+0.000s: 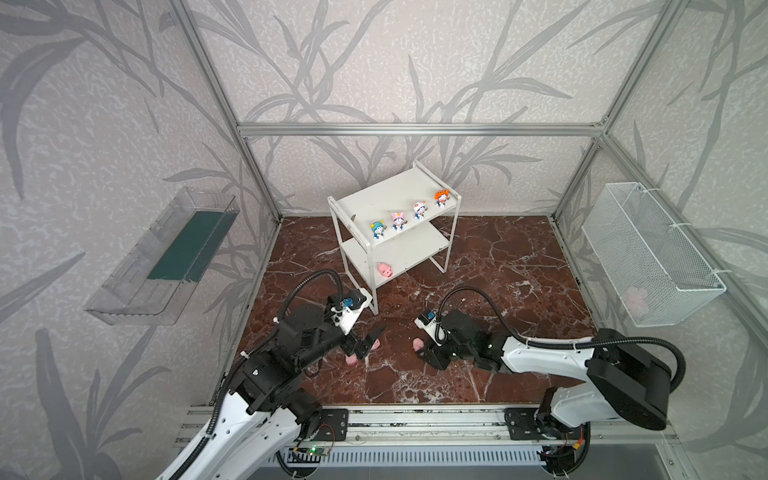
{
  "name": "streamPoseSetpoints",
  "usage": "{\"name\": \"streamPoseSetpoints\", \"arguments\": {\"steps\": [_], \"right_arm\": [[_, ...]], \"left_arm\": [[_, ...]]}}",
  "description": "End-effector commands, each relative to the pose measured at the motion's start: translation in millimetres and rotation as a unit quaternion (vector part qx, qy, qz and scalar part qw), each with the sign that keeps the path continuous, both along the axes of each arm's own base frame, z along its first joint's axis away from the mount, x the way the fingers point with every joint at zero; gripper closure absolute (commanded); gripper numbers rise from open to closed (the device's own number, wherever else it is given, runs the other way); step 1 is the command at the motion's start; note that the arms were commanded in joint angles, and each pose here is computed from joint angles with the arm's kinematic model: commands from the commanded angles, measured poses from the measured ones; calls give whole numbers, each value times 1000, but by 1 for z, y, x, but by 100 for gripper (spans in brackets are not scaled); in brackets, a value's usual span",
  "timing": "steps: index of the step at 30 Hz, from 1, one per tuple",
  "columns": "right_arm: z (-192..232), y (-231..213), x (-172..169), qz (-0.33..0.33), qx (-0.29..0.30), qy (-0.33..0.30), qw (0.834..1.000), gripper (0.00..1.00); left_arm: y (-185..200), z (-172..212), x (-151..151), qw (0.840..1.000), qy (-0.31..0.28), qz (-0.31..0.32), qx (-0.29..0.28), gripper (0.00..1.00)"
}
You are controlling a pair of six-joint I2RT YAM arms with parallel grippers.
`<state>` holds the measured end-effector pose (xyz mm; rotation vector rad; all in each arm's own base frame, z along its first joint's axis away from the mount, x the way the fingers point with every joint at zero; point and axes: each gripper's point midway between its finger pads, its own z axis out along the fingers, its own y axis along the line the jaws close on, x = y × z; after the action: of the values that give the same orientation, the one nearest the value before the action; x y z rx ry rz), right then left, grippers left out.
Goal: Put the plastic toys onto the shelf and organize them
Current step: 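Lower the right gripper over another pink pig on the floor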
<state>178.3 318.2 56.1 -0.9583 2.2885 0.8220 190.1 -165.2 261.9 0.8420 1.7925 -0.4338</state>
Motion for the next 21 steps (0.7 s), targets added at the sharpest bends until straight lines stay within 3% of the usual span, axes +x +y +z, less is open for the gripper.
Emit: {"name": "streamPoseSetpoints", "arguments": {"steps": [1, 21], "right_arm": [[1, 8, 2, 1, -1, 6, 1000, 52], [-30, -5, 11, -27, -70, 15, 997, 49]], "left_arm": [[-2, 1, 1, 1000, -5, -4, -4, 1], [-2, 0, 1, 1000, -4, -3, -4, 1]]}}
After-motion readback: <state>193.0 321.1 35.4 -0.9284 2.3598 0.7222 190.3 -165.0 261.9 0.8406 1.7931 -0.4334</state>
